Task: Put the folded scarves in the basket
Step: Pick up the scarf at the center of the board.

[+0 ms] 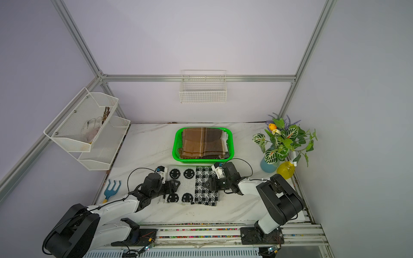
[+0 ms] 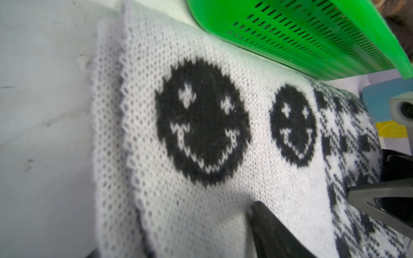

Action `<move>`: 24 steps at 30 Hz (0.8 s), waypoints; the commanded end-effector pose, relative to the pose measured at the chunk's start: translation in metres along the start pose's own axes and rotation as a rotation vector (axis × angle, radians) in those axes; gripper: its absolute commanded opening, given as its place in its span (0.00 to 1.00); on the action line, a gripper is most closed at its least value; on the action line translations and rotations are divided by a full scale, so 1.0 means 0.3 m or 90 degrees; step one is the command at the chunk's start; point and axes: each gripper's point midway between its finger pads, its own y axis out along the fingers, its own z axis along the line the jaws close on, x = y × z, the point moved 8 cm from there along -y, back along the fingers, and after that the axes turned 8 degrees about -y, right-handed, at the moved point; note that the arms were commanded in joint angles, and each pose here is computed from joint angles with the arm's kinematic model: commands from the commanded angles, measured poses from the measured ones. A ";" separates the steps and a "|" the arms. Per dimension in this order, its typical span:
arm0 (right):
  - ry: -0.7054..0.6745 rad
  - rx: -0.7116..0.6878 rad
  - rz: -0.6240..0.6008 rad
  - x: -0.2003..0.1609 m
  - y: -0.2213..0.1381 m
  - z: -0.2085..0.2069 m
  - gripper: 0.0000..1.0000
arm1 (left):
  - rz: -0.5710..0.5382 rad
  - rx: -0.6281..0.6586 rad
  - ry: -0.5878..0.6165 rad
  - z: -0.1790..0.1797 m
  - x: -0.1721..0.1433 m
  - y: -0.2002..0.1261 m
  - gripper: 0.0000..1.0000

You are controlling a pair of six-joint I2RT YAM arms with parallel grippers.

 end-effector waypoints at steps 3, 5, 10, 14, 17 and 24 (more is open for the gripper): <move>0.026 -0.017 0.061 -0.087 0.028 -0.004 0.57 | 0.078 -0.035 -0.016 0.016 -0.061 0.040 0.72; 0.021 -0.012 0.062 -0.087 0.031 0.004 0.49 | 0.085 -0.043 -0.018 0.017 -0.067 0.047 0.66; 0.013 0.006 0.062 -0.071 0.045 0.015 0.29 | 0.103 -0.086 -0.022 0.001 -0.077 0.061 0.32; 0.002 0.022 0.054 -0.056 0.041 0.032 0.00 | 0.107 -0.119 -0.018 -0.022 -0.072 0.052 0.06; -0.017 0.023 0.040 -0.040 0.021 0.065 0.00 | 0.097 -0.142 -0.011 -0.061 -0.050 0.024 0.00; -0.079 0.015 -0.015 0.044 -0.096 0.180 0.00 | 0.038 -0.162 0.053 -0.225 0.075 -0.124 0.00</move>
